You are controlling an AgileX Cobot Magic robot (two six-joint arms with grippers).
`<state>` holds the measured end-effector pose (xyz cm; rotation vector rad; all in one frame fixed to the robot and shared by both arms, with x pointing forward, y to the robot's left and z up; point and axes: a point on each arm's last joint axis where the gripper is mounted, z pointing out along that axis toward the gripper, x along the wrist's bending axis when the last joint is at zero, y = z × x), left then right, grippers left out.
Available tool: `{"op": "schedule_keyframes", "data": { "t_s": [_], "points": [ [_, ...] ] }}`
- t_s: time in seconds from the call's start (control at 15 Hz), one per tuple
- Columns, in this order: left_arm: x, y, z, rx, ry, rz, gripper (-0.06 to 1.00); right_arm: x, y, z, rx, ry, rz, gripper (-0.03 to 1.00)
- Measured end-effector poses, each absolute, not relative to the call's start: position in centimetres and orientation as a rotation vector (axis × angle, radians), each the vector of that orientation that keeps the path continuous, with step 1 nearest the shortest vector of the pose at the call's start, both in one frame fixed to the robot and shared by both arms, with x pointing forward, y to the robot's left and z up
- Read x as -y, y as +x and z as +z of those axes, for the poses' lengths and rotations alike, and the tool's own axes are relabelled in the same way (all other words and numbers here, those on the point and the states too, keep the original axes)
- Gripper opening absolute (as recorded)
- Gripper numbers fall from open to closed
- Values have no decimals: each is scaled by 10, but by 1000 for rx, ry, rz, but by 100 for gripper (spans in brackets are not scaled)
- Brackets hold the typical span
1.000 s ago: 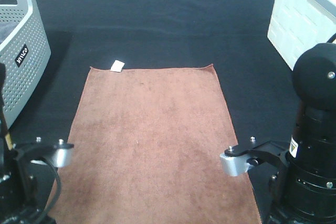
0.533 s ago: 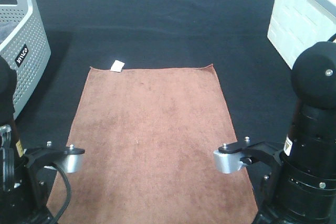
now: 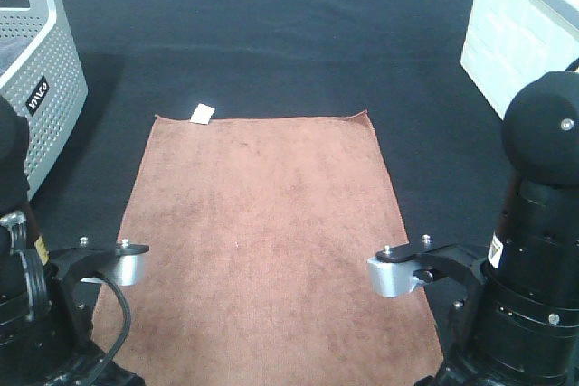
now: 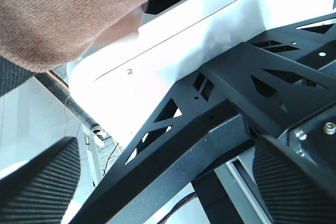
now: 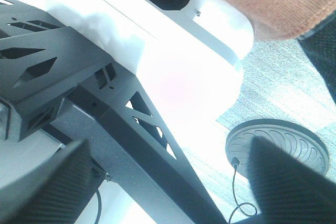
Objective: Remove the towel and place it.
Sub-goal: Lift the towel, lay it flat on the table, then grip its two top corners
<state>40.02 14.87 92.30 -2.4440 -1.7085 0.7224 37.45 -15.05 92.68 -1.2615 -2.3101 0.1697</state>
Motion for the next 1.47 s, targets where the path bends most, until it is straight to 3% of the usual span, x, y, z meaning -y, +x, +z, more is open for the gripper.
{"op": "schedule_keyframes", "data": {
  "t_s": [0.27,0.47,0.67,0.87,1.13,1.47],
  "points": [
    [-145,406,929,1677,-2499,717,82,146,398,940,2434,-1309,113,81],
    [-139,433,947,1609,-2649,549,82,170,444,962,2451,-1540,7,81],
    [-155,486,973,1742,-2697,396,82,191,490,995,2437,-1727,-192,81],
    [-177,558,993,1939,-2706,245,82,179,537,1023,2548,-1713,-353,81],
    [-191,627,997,2103,-2663,166,82,164,606,1020,2579,-1708,-372,81],
    [-205,675,954,2178,-2580,149,82,178,669,990,2411,-1706,-464,81]
  ]
}}
